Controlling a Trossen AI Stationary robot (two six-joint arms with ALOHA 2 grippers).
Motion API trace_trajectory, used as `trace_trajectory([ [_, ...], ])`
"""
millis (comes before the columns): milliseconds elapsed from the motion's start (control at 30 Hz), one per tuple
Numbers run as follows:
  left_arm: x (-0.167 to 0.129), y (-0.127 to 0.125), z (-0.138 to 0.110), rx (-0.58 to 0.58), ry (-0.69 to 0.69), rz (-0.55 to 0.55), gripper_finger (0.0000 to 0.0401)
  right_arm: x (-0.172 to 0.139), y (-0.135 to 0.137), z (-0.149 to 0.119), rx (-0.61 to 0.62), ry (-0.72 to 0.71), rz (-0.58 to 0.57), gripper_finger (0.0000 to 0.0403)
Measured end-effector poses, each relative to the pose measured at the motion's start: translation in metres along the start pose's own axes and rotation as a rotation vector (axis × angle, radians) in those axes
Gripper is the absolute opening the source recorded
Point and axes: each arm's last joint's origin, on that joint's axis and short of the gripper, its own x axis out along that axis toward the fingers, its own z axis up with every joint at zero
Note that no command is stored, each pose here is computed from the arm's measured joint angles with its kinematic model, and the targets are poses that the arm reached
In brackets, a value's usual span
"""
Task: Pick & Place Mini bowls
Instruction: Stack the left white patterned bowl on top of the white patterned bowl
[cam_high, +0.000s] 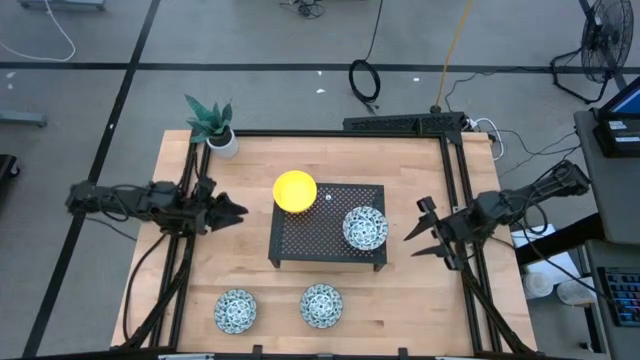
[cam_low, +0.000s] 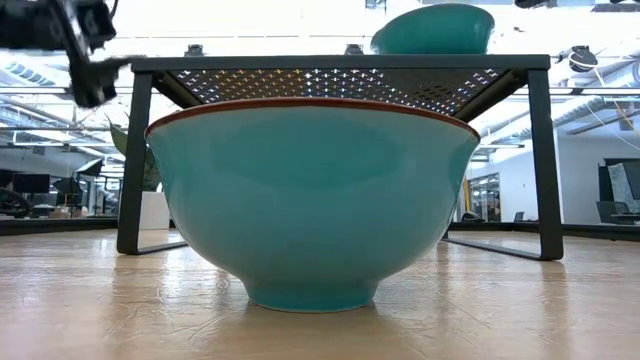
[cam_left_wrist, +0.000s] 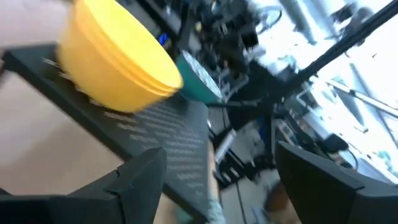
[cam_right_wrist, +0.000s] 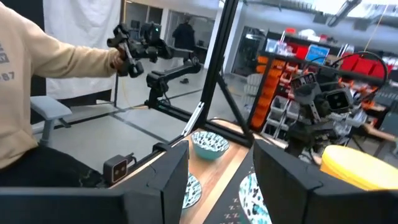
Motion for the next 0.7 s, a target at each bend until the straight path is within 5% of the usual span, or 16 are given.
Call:
trace_trajectory([
  [233, 0.048, -0.068, 0.020, -0.170, 0.327, 0.069, 0.0276, -0.005, 0.000, 0.004, -0.026, -0.028, -0.006, 0.0169],
  [400, 0.085, -0.118, 0.012, -0.312, 0.588, 0.100, 0.0255, -0.007, -0.001, 0.005, -0.036, -0.041, -0.009, 0.0169],
  [533, 0.102, -0.138, -0.014, -0.436, 0.701, 0.258, 0.0236, -0.009, 0.000, 0.005, -0.046, -0.037, -0.009, 0.0169],
  [700, 0.103, -0.136, -0.056, -0.620, 0.736, 0.579, 0.0208, -0.009, 0.000, 0.005, -0.075, -0.034, -0.006, 0.0169],
])
